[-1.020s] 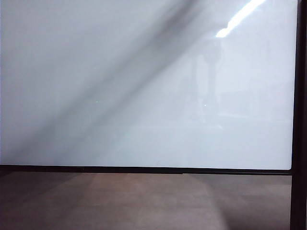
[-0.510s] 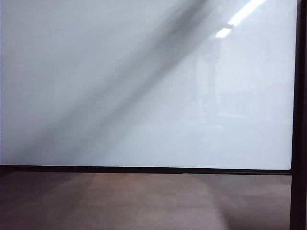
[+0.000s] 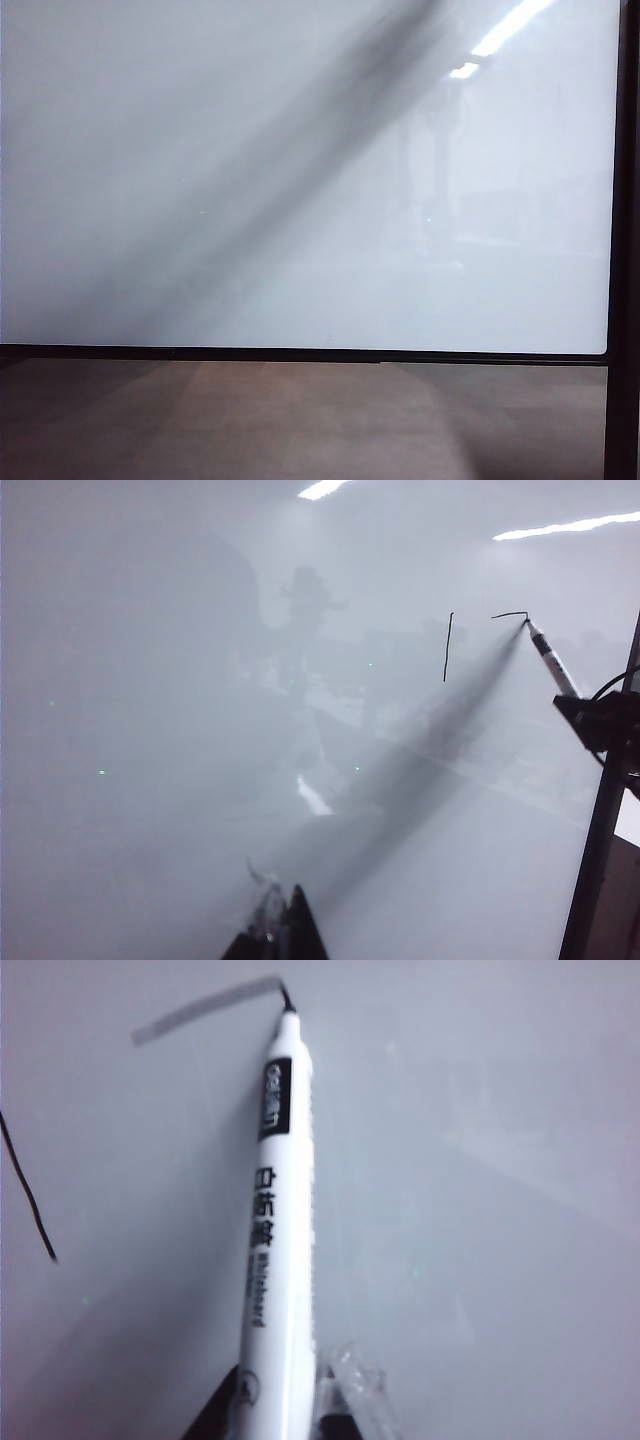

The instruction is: Reach to the right to find the marker pen, pick it up, and write the number 17 on the whiteboard.

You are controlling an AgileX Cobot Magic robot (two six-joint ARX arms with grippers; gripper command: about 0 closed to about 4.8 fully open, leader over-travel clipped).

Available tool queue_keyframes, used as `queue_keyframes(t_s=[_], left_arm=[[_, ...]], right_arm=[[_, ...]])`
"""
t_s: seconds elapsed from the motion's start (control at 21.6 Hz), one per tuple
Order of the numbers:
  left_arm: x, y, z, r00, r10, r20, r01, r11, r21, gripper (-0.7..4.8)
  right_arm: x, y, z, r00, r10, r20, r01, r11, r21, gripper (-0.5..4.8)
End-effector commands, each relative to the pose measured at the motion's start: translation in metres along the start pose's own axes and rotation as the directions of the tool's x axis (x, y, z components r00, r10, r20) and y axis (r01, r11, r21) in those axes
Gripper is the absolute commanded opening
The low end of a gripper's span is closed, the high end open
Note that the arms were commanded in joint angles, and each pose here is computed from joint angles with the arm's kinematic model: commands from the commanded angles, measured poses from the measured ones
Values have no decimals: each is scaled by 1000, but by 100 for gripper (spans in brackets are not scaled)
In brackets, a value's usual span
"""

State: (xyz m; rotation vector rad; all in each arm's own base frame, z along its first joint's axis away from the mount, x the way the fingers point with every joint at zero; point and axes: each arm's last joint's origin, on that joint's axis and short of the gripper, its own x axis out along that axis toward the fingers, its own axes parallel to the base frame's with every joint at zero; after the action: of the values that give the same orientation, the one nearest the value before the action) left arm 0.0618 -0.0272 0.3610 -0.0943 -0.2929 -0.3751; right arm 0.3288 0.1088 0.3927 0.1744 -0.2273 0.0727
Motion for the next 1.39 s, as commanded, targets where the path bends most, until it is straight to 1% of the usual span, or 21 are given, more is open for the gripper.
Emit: queue_keyframes(t_s=[0.05,0.42,0.6,0.88,1.25,1.34,1.39], left_arm=[[0,0,2,1000,1,11,-1,1000,2,-5],[0,0,2,1000,1,11,-1,1000,2,-5],[0,0,2,1000,1,11,-1,1000,2,-5],[0,0,2,1000,1,11,-1,1000,2,-5],[0,0,2,1000,1,11,-1,1000,2,-5],[0,0,2,1000,1,11,-1,1000,2,-5],[0,0,2,1000,1,10,-1,1000,2,-5]], right_arm=[[-1,-1,-7,999,-9,-39,9,1000,0,-4],[-8,-6,-37,993,-16,-120,19,1000,21,-4],[-11,-7,-44,991,-18,-132,20,1000,18,-4],[-11,-7,-43,993,-16,-118,19,999,29,-4],[-11,-7,-44,992,-17,-126,20,999,27,-4],[-14,-6,-37,994,-12,-107,16,999,33,-4],[-19,-2,-31,995,1,-99,2,1000,31,-4]])
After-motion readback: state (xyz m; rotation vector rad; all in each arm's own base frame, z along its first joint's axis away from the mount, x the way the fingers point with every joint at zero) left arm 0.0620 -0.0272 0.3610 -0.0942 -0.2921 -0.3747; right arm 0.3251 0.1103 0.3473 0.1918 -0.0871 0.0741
